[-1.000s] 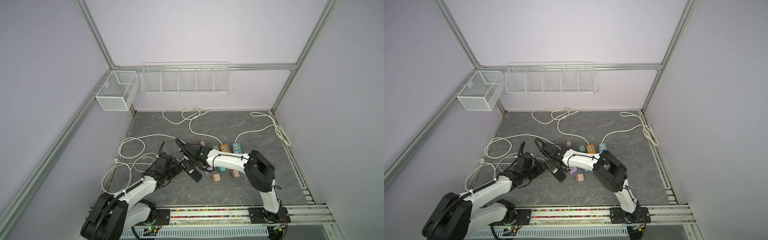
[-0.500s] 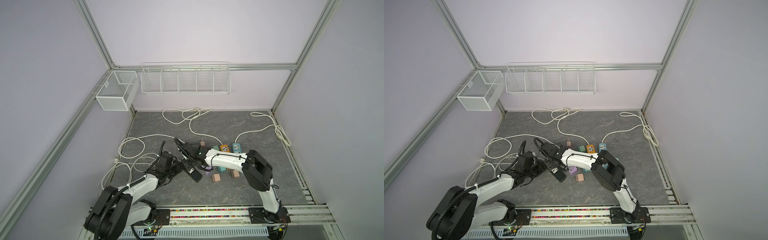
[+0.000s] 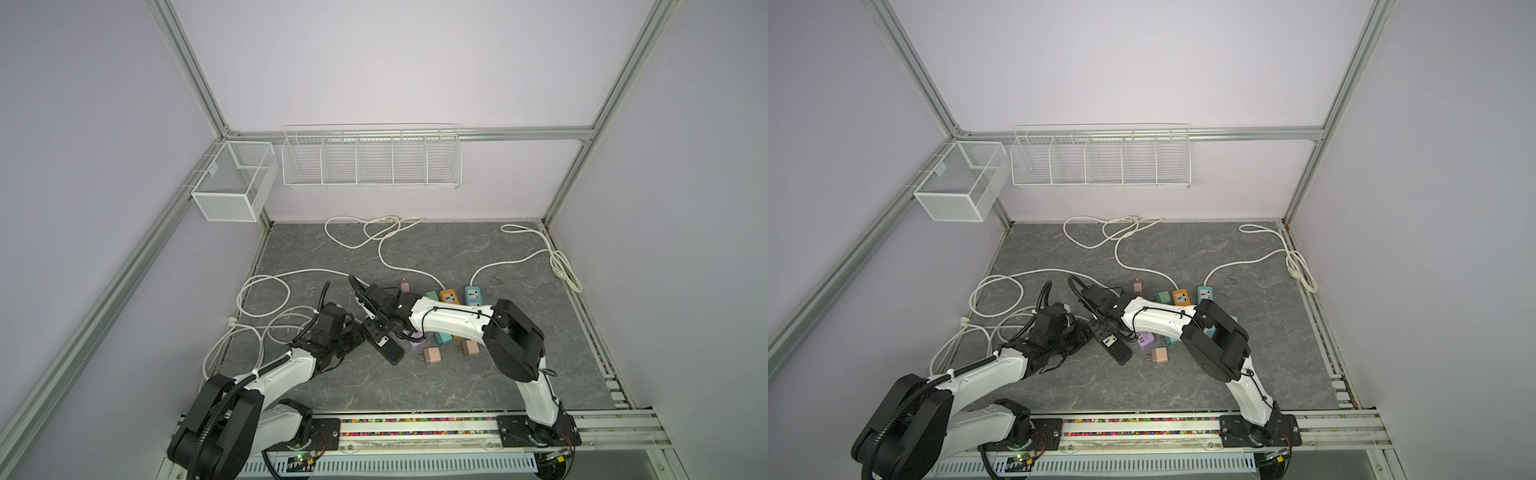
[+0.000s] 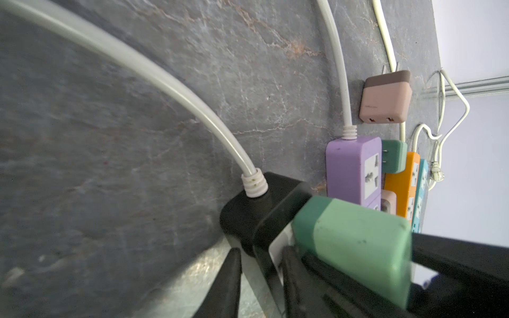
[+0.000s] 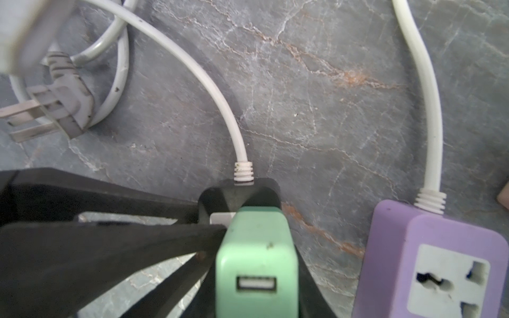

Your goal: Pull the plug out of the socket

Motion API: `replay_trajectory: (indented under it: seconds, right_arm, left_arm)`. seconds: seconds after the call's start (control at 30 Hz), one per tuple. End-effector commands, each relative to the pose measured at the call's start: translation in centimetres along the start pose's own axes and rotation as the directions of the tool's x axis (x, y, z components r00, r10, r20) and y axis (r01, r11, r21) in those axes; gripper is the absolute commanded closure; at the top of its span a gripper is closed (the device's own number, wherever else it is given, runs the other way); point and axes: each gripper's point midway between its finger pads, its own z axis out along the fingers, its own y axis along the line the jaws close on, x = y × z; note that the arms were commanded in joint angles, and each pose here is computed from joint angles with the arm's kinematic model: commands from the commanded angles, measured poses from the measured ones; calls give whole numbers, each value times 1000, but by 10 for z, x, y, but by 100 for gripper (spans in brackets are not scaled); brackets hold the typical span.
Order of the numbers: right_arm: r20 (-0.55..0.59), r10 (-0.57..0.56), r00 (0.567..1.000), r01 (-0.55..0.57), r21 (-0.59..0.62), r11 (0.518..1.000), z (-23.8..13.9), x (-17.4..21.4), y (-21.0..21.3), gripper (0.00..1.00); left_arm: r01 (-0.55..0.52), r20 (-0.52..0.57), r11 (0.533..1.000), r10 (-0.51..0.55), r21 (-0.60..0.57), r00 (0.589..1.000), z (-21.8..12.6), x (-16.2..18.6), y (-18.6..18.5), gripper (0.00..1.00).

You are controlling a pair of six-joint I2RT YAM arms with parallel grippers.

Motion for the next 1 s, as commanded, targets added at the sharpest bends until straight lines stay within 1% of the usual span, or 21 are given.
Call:
replay_trajectory:
  seconds: [0.0, 0.1, 0.3, 0.43, 0.6, 0.7, 0.83, 0.9, 0.97]
  right_arm:
    - [3, 17, 1000, -17, -8, 1000, -2, 1, -7, 73]
    - [7, 14, 1000, -14, -13, 1000, -3, -1, -5, 74]
    - [1, -13, 1000, 13, -40, 999, 0, 1, 16, 76]
    - [14, -25, 1000, 25, -2, 1000, -5, -3, 8, 77]
    - [25, 14, 1000, -14, -15, 1000, -10, -7, -4, 77]
    - [27, 2, 1000, -2, -12, 1000, -10, -8, 2, 77]
    - [8, -39, 999, 39, -34, 999, -5, -3, 24, 77]
    - [-2, -60, 998, 60, -22, 998, -4, -2, 26, 78]
    - [3, -49, 999, 49, -9, 999, -6, -3, 18, 78]
  left_arm:
    - [31, -71, 994, -38, -102, 997, 2, 23, 33, 73]
    - [29, -83, 993, -38, -111, 996, 3, 26, 36, 74]
    - [41, -76, 991, -51, -125, 996, 3, 26, 40, 75]
    - [40, -76, 990, -50, -139, 996, 2, 27, 43, 75]
    - [37, -78, 989, -49, -146, 996, 2, 30, 45, 76]
    - [35, -80, 988, -48, -149, 996, 2, 31, 45, 76]
    - [36, -75, 987, -49, -156, 996, 2, 30, 46, 76]
    - [36, -74, 986, -48, -160, 996, 2, 30, 47, 76]
    - [36, -73, 986, -48, -163, 996, 1, 30, 48, 76]
